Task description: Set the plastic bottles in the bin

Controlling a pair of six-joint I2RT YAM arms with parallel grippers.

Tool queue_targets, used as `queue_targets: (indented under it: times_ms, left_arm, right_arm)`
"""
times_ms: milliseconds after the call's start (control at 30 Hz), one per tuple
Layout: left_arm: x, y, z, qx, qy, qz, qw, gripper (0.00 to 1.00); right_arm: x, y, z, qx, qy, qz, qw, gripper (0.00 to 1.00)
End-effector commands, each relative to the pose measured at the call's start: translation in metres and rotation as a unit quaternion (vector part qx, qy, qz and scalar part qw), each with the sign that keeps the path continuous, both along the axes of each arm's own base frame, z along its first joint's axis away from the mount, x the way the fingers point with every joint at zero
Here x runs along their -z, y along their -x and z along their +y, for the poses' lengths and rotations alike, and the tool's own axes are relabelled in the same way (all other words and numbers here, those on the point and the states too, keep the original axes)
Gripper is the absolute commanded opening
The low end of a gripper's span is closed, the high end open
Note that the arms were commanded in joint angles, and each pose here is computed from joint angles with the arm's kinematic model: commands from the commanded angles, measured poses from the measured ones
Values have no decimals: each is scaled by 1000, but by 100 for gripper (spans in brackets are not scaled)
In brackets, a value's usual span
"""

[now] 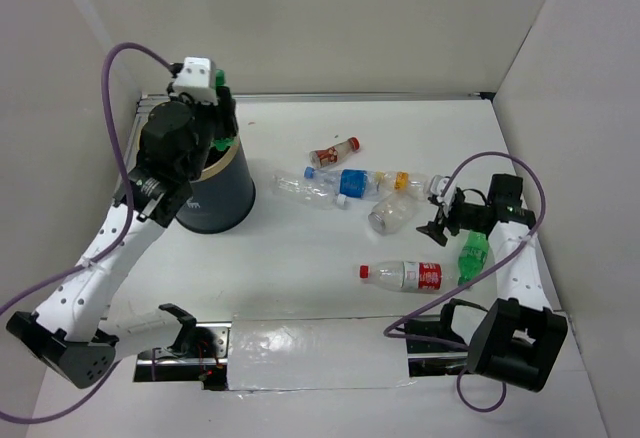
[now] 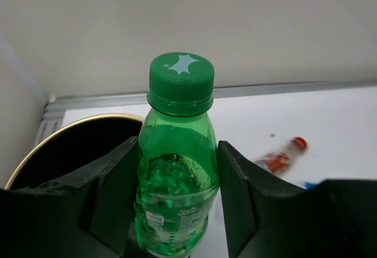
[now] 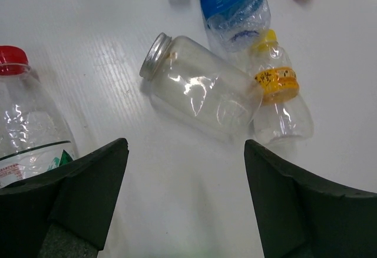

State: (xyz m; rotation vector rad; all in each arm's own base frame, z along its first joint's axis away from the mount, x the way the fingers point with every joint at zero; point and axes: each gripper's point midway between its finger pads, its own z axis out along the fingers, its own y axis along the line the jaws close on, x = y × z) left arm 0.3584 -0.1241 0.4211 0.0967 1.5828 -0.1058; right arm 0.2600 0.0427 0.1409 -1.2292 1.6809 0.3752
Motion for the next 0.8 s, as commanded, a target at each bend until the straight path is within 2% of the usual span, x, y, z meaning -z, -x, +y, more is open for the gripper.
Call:
queue_targets:
  times_ms: [0, 67, 100, 167, 233, 300, 333, 400, 467, 533, 633, 667, 767]
  left_arm:
    - [1, -13, 53, -94, 53, -20, 994, 4]
    - [9, -18, 65, -111, 63, -18, 992, 12]
    - [16, -20, 77, -133, 60, -12, 989, 22]
    - [25, -22, 92, -172, 54, -5, 984, 28]
    - [40, -23, 101, -196, 52, 17, 979, 55]
    - [55, -24, 108, -220, 58, 36, 973, 76]
    - [63, -21, 113, -230, 56, 52, 970, 93]
    - [59, -17, 114, -232, 67, 60, 969, 100]
    - [62, -15, 111, -225, 67, 71, 970, 100]
    - [41, 0, 91, -179, 71, 56, 980, 100]
    - [16, 30, 45, -55, 69, 29, 996, 100]
    - [14, 40, 23, 8, 68, 29, 997, 100]
    - [31, 74, -28, 138, 67, 52, 987, 100]
  right_arm:
    - [-12, -11, 8, -49, 33, -59, 996, 86]
    - [-5, -11, 12, -83, 62, -81, 991, 91]
    - [5, -10, 16, -102, 75, -78, 989, 91]
    - [11, -12, 19, -133, 104, -97, 981, 92]
    - [15, -19, 30, -157, 116, -108, 975, 93]
    - [16, -29, 32, -164, 142, -118, 969, 93]
    - [19, -35, 39, -177, 150, -127, 964, 93]
    - [28, -44, 45, -191, 177, -126, 957, 94]
    - [32, -51, 47, -195, 181, -121, 956, 94]
    - [34, -60, 50, -212, 204, -130, 947, 94]
    - [52, -64, 54, -246, 233, -121, 933, 95]
    - [57, -64, 54, -253, 240, -118, 930, 95]
    - [73, -71, 59, -267, 261, -112, 921, 95]
